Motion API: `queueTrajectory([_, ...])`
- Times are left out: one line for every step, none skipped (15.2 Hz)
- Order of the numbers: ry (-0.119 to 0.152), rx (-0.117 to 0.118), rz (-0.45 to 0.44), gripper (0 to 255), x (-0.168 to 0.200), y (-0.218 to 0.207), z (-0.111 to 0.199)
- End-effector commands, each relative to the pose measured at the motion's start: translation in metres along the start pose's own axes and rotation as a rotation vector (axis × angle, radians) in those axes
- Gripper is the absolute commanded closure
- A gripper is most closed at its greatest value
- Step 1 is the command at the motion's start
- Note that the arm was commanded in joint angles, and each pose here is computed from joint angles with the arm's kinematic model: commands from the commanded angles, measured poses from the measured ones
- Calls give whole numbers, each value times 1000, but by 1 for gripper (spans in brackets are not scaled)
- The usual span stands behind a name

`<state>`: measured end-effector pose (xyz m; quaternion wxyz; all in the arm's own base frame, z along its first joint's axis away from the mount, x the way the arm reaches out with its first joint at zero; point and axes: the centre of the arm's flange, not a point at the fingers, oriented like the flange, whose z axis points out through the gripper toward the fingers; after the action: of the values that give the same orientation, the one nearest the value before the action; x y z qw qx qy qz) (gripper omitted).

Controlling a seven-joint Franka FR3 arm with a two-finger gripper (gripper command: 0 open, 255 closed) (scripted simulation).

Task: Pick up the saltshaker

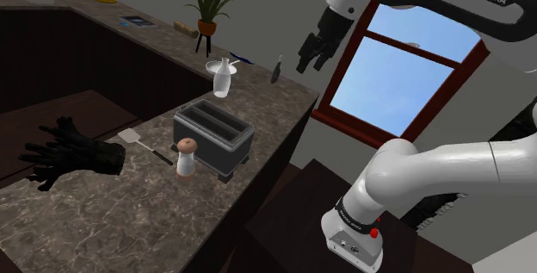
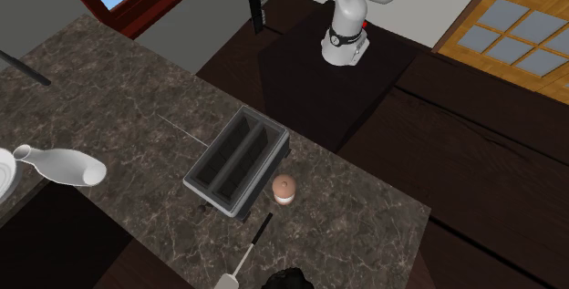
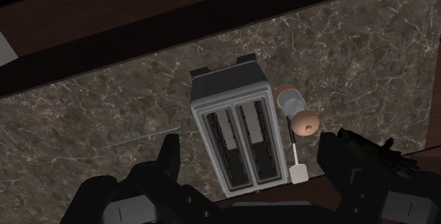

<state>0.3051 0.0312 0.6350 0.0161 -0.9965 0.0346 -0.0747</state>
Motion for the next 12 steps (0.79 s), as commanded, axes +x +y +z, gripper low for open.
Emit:
queueTrajectory([0,0,0,0,0,0,0])
queueTrajectory([-3,-3,1,0,6,-7,10])
queueTrajectory([-6,-7,1,0,13,-14,20])
queueTrajectory([-9,-10,2,0,19,-20,30])
queueTrajectory([-12,-13,2,0,26,-27,40])
queueTrajectory([-15,-16,3,0,32,-34,50])
queueTrajectory([-18,-20,4,0,38,-40,60])
queueTrajectory([-21,-23,4,0,45,-47,70])
queueTrajectory([-24,-26,5,0,51,-53,81])
queueTrajectory([-26,-29,6,0,57,-60,91])
queueTrajectory([-29,-33,6,0,63,-66,101])
queueTrajectory([-32,-36,7,0,70,-73,112])
